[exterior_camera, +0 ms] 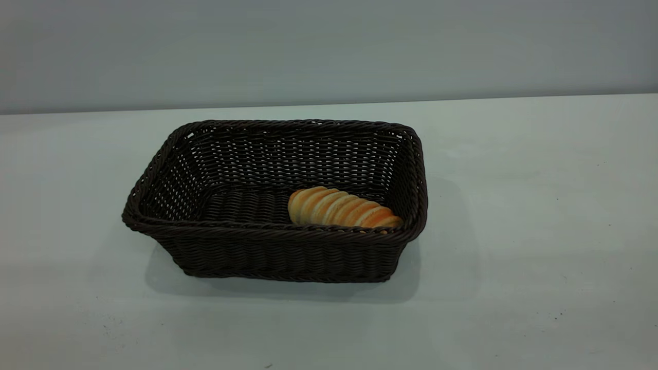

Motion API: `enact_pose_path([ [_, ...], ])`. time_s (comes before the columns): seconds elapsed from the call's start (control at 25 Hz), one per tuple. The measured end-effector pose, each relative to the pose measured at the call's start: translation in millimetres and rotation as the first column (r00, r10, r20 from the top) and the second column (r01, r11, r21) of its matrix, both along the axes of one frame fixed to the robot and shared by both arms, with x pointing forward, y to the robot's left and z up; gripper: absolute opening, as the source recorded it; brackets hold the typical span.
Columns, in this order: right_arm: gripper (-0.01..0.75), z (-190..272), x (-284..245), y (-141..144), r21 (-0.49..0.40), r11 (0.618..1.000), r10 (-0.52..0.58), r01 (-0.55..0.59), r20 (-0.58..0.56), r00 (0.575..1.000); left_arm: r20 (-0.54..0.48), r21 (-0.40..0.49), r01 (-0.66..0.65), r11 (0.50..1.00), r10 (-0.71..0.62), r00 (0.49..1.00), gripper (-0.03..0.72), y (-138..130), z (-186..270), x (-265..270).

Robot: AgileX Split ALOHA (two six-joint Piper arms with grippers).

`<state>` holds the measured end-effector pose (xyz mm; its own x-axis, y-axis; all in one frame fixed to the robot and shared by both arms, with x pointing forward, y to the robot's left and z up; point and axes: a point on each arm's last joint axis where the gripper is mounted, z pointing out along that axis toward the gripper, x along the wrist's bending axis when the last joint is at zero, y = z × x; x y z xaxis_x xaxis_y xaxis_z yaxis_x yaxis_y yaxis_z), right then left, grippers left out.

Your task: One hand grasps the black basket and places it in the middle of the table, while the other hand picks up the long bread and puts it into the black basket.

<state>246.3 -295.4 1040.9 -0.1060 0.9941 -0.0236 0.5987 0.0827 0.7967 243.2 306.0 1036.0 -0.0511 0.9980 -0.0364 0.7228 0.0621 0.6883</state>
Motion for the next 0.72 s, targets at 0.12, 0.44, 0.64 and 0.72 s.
enact_pose_path([
  [0.12,0.472,0.0,-0.1,0.0,0.001,1.0,-0.012,0.012,0.001,1.0,0.072,-0.005,-0.015,1.0,0.015,0.997,0.395,0.7,-0.6,-11.5],
  [0.44,0.472,0.0,-0.1,0.2,0.003,1.0,-0.014,0.014,0.001,1.0,0.134,-0.01,-0.015,1.0,0.017,0.991,0.395,1.2,-2.1,-21.7],
  [0.64,0.472,0.0,-0.1,0.2,0.005,1.0,-0.014,0.014,0.001,1.0,0.135,-0.011,-0.016,1.0,0.017,0.991,0.395,1.2,-2.1,-21.8],
  [0.72,0.472,0.0,-0.1,0.2,0.004,1.0,-0.014,0.014,0.001,1.0,0.135,-0.011,-0.016,1.0,0.017,0.991,0.395,1.2,-2.1,-21.8],
])
